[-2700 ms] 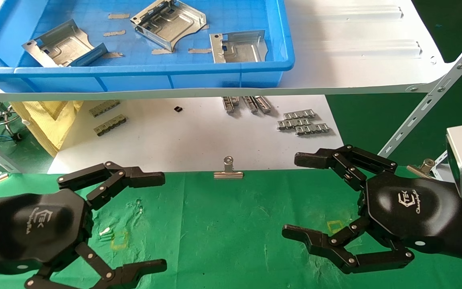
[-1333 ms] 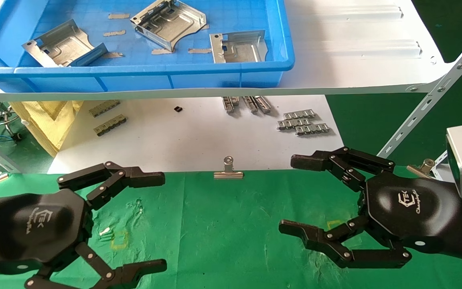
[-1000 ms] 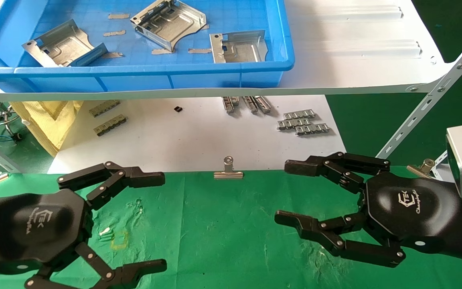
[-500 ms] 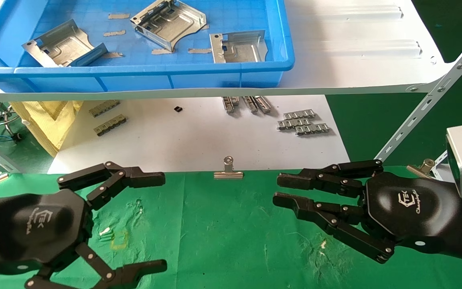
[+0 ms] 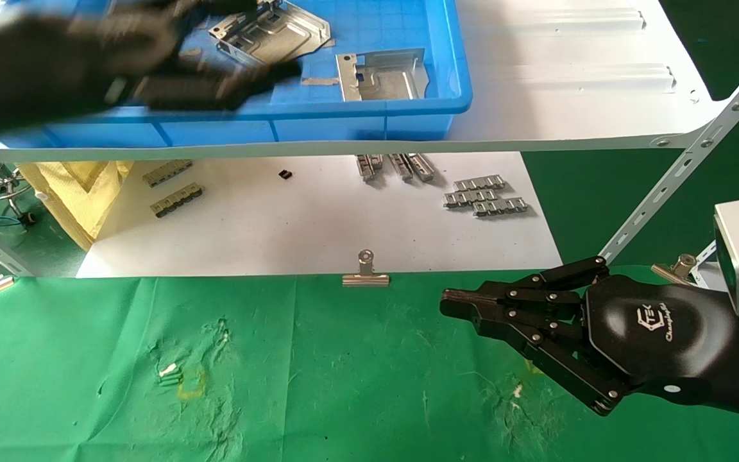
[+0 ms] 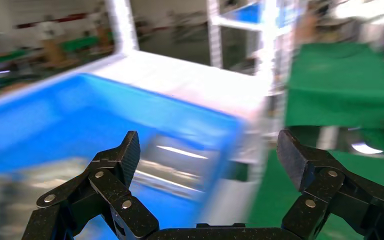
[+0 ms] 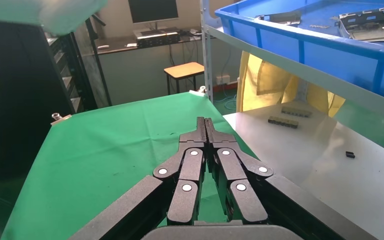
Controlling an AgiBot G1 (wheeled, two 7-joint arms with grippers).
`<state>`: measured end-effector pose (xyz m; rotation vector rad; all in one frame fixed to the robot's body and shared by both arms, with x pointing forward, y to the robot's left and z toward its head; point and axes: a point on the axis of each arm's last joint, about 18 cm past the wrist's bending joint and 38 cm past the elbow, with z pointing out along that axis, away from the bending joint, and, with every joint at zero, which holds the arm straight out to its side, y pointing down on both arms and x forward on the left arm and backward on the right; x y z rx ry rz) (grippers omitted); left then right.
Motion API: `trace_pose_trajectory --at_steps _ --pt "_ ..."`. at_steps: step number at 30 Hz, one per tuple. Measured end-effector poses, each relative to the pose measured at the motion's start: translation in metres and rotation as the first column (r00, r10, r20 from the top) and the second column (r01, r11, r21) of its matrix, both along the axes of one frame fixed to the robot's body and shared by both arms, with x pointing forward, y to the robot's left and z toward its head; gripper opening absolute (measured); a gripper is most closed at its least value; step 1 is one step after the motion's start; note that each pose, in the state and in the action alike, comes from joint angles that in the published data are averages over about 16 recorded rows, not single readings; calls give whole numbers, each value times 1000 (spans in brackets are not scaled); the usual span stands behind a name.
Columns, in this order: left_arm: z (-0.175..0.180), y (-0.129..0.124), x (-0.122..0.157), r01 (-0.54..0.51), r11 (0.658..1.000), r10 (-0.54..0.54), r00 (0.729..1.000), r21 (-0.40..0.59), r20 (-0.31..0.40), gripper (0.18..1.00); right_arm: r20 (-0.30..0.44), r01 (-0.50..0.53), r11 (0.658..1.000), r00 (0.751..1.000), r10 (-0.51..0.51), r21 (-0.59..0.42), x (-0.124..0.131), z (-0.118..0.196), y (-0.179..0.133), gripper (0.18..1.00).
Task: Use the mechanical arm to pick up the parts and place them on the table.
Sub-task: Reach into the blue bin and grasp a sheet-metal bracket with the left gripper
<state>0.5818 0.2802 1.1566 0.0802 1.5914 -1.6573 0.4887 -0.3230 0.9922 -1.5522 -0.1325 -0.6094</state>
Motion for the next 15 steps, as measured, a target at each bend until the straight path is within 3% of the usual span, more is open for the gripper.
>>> trace_pose_trajectory --at_steps 6,15 --pt "50 -16 56 -192 981 191 981 -39 -24 1001 0 0 1000 1000 0 0 0 0 0 197" --pt "73 -24 108 -433 901 427 897 -33 -117 1000 0 0 1000 1000 0 0 0 0 0 192"
